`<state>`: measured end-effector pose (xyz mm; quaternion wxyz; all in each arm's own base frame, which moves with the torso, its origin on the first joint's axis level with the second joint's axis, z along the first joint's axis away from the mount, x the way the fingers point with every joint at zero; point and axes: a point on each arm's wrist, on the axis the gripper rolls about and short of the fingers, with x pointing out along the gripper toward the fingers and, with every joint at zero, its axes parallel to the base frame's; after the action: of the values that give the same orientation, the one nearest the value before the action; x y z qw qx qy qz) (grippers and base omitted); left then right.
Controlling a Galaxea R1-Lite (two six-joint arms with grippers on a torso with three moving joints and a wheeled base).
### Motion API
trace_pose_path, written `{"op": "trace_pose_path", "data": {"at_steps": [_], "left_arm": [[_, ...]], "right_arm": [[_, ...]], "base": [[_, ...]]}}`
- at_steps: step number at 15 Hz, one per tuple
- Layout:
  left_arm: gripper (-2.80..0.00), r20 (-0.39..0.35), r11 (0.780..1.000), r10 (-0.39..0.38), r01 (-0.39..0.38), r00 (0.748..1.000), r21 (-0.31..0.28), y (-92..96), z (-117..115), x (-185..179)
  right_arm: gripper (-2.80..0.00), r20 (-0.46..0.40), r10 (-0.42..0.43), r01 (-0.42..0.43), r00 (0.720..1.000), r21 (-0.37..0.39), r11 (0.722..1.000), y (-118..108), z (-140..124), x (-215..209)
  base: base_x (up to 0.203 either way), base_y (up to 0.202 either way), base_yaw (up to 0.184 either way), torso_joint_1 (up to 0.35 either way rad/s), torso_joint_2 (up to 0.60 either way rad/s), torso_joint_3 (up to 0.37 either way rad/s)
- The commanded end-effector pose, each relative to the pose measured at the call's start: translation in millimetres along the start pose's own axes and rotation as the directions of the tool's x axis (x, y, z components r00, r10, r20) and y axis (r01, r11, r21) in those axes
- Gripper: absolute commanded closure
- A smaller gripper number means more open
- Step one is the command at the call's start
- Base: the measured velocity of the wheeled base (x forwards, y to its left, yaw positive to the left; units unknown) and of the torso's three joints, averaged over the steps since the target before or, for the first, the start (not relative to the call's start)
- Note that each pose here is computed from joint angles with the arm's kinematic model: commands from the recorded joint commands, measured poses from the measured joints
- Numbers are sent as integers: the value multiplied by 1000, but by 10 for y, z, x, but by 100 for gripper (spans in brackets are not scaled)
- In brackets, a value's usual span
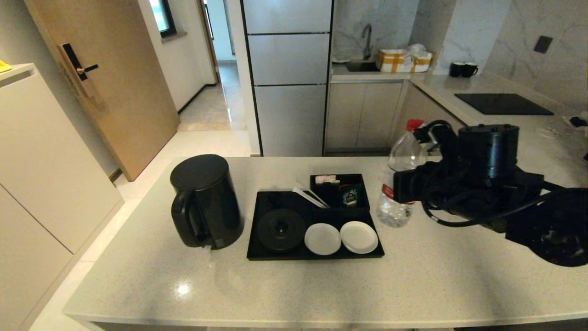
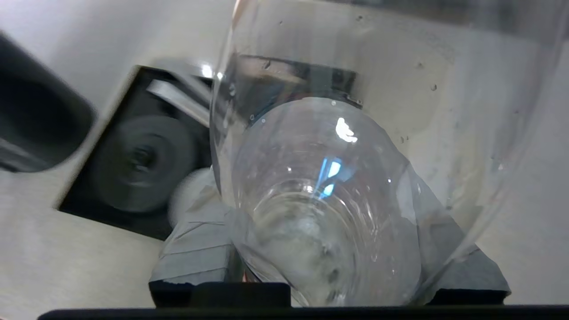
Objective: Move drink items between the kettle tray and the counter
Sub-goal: Return the bottled water to its original position
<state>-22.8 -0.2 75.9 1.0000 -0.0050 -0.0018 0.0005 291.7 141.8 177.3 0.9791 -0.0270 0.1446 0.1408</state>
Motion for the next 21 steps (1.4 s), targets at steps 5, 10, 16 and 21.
{"op": "trace_pose_path", "data": {"at_steps": [5, 10, 16, 21], "left_arm": [[-280, 1, 1000, 0, 0, 1000, -1, 0, 0, 0], [-280, 1, 1000, 0, 0, 1000, -1, 0, 0, 0], [-280, 1, 1000, 0, 0, 1000, -1, 0, 0, 0], [-280, -1, 1000, 0, 0, 1000, -1, 0, -1, 0]], "right_arm": [[0, -43, 50, -54, 998, -76, 996, 859, -354, 704], [0, -11, -1, 0, 1000, -105, 994, 1358, -803, 1164], [0, -29, -39, 35, 999, -107, 994, 1324, -1054, 1397], [0, -26, -80, 77, 996, -93, 993, 1151, -1084, 1566]], "base": [[0, 0, 0, 0, 0, 0], [0, 0, 0, 0, 0, 0], [0, 0, 0, 0, 0, 0], [0, 0, 0, 0, 0, 0]]}}
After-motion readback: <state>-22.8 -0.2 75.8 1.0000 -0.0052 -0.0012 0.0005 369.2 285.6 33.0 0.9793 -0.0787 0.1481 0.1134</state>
